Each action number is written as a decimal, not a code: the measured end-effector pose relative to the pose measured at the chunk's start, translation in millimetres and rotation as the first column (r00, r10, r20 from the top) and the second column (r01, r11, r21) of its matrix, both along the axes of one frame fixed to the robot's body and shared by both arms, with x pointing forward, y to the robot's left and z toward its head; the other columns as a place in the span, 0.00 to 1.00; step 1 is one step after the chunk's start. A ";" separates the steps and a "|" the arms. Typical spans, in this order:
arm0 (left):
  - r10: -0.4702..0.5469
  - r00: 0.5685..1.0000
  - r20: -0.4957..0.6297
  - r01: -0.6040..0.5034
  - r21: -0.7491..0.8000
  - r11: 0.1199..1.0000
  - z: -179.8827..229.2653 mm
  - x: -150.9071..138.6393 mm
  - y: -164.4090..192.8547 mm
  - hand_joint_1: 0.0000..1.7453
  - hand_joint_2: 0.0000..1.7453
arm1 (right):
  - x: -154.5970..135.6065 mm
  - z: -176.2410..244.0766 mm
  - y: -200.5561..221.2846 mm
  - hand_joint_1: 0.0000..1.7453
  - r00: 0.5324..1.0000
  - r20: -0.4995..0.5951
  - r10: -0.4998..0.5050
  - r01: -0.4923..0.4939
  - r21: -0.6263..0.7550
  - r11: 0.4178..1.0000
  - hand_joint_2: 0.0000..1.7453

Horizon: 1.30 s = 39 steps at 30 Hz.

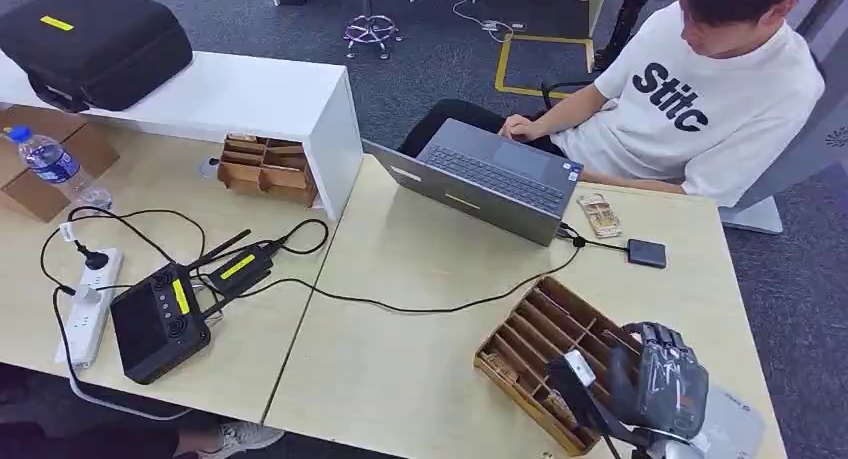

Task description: Pass the card to the sensor for recognition and then transmit it.

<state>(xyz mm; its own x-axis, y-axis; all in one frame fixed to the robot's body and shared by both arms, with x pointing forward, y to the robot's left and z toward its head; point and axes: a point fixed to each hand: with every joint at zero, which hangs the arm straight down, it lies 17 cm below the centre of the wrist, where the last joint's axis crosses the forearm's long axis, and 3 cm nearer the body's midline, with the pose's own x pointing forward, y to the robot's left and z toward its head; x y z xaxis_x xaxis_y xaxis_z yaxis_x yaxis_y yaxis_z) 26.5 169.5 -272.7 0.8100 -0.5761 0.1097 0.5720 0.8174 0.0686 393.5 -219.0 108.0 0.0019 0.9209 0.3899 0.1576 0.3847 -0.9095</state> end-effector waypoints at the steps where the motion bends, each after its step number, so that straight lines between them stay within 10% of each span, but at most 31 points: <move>1: 0.000 1.000 0.000 0.000 0.000 1.000 0.0 0.0 0.0 0.00 1.00 | 0.2 0.3 0.0 0.77 1.000 0.001 -0.001 0.001 0.000 1.000 1.00; 39: -0.007 1.000 -0.002 0.007 -0.003 1.000 -0.1 0.0 0.2 0.00 1.00 | 2.3 99.9 4.1 0.76 0.972 0.235 -0.005 0.015 -0.042 0.999 1.00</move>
